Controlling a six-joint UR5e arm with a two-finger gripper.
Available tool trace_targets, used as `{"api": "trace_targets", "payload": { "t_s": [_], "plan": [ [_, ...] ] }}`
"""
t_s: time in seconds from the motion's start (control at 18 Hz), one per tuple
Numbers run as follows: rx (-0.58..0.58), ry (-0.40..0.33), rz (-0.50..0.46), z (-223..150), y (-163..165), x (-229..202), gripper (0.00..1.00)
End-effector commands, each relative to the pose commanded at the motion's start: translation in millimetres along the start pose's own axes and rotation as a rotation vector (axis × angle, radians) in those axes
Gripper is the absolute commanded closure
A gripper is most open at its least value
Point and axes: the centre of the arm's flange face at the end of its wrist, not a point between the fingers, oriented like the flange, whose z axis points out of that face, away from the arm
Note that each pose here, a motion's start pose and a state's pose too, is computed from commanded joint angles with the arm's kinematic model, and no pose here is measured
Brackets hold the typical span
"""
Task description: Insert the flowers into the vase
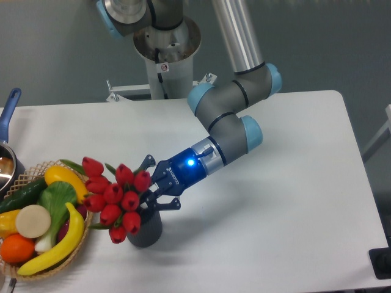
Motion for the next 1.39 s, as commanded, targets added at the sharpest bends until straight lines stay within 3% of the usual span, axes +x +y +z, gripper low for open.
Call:
{"api": "trace_targets", "payload": {
  "t_s": [0.22, 0.72, 0.94, 1.11, 1.39],
  "plan": [
    [0.001, 0.000, 0.000, 0, 0, 3, 0.46],
    [0.003, -0.019, 0.029, -11, -7, 2, 0.00],
    [-0.027, -0.065, 0.076, -33, -32, 15, 0.00],
    [-0.099, -0.112, 0.098, -49, -38, 23, 0.00],
    [-0.253, -0.221, 0.218, -92, -54, 42, 0.00]
  ]
}}
